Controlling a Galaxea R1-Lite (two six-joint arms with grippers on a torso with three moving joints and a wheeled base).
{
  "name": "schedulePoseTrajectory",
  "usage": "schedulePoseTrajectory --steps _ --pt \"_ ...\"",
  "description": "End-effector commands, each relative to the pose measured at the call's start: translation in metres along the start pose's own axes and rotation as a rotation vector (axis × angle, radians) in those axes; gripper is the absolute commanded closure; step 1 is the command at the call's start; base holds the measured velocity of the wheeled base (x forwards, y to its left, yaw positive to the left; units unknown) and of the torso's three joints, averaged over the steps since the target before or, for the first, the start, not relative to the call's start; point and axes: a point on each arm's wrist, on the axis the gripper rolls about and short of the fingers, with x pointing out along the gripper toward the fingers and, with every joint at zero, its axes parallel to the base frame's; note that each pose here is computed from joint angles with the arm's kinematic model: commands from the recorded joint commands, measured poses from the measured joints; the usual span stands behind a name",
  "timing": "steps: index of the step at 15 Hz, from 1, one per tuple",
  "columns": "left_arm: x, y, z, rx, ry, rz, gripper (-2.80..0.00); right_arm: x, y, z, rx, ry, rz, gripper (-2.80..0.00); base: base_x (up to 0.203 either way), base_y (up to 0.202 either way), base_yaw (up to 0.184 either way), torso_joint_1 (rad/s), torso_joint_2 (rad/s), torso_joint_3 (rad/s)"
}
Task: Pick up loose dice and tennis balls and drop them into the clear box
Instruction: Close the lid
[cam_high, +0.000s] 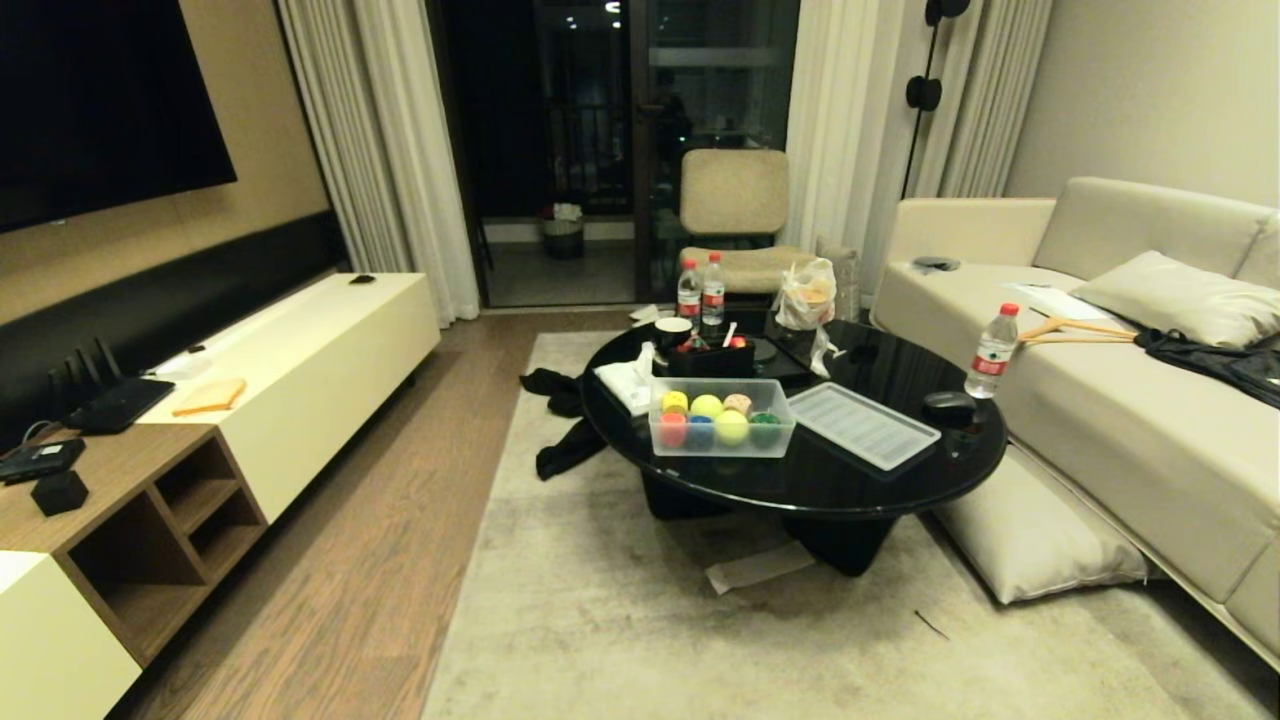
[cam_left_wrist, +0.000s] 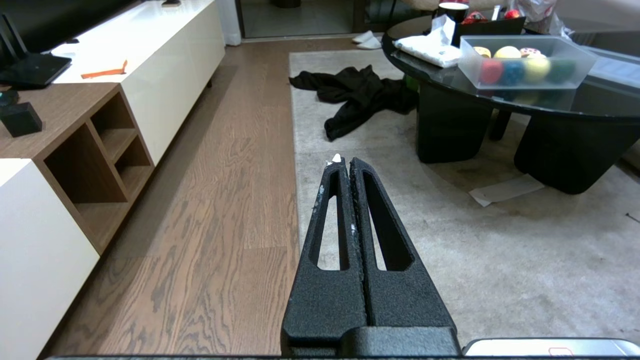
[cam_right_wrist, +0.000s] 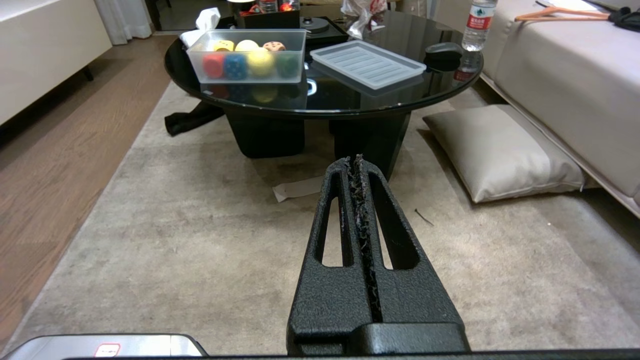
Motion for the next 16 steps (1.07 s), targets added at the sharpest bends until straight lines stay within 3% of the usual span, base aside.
schedulePoseTrajectory --steps 1,8,16 --pt "0.0003 0.0000 -0.0008 0.000 0.003 0.001 0.00 0.0001 0.0000 0.0000 0.001 0.001 -0.002 0.00 0.000 0.000 0.000 0.000 0.00 0.000" --pt "0.0003 0.0000 -0.0008 0.000 0.003 0.001 0.00 0.0001 0.0001 0.0002 0.000 -0.001 0.000 0.00 0.007 0.000 0.001 0.000 0.00 0.000" --pt "0.0003 0.0000 -0.0009 0.000 0.004 0.000 0.00 0.0001 0.0001 0.0002 0.000 -0.001 0.000 0.00 0.176 0.000 0.005 0.000 0.00 0.002"
